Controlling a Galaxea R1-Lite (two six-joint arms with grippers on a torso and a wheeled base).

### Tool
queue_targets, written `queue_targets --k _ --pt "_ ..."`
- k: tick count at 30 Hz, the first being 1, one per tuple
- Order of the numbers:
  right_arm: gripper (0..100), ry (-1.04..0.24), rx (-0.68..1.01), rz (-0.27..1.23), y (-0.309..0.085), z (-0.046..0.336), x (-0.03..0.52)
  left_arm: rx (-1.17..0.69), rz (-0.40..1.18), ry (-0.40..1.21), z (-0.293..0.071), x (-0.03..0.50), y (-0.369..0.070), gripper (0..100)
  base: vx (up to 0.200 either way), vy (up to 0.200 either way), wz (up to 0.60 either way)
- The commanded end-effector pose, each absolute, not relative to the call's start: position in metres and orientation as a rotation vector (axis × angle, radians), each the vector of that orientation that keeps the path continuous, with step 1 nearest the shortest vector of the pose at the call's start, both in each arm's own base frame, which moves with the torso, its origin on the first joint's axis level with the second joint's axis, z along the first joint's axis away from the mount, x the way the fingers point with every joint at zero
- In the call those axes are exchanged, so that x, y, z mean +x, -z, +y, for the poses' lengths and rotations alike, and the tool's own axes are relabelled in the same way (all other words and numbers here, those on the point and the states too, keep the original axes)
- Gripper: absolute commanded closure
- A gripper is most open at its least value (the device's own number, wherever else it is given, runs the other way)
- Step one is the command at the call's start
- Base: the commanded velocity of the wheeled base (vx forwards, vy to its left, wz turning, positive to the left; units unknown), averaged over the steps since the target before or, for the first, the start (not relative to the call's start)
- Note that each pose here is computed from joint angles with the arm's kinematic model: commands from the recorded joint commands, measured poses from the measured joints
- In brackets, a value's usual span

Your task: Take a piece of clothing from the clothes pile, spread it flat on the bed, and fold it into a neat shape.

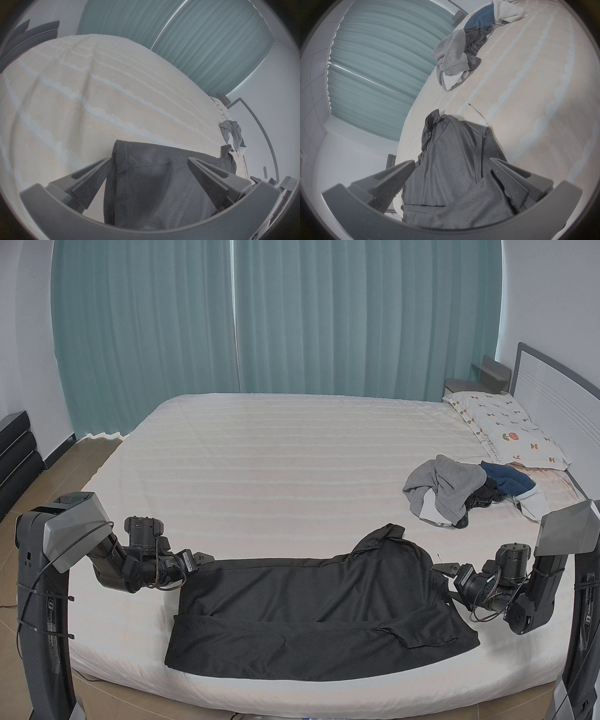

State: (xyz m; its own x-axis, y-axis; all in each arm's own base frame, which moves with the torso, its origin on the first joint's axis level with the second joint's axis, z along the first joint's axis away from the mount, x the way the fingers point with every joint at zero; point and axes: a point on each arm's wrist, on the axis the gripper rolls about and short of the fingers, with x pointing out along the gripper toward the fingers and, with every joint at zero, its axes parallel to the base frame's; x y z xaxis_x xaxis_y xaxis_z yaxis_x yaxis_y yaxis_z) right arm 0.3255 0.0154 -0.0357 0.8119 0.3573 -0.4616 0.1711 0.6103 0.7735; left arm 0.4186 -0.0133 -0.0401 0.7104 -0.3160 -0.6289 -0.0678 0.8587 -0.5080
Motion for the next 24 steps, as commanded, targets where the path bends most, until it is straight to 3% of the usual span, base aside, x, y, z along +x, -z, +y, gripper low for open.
queue_targets --k 1,5,6,15,24 --pt "0 -0.117 0.924 0.638 0.036 0.016 0.325 -0.533 0.775 0.142 -0.013 0.419 0.041 0 0.000 0.000 0.00" --pt "0 -0.117 0.924 0.638 0.036 0.016 0.325 -0.535 0.772 0.142 -0.013 0.419 0.040 0 0.000 0.000 0.00" --pt "0 -0.115 0.925 0.638 0.036 0.015 0.325 -0.538 0.773 0.142 -0.014 0.419 0.040 100 0.000 0.000 0.00" --pt "0 -0.117 0.924 0.633 0.036 0.015 0.327 -0.536 0.751 0.118 -0.011 0.422 0.037 100 0.000 0.000 0.00" --pt "0 -0.117 0.924 0.630 0.035 0.015 0.327 -0.667 0.647 0.062 0.000 0.429 0.025 100 0.000 0.000 0.00"
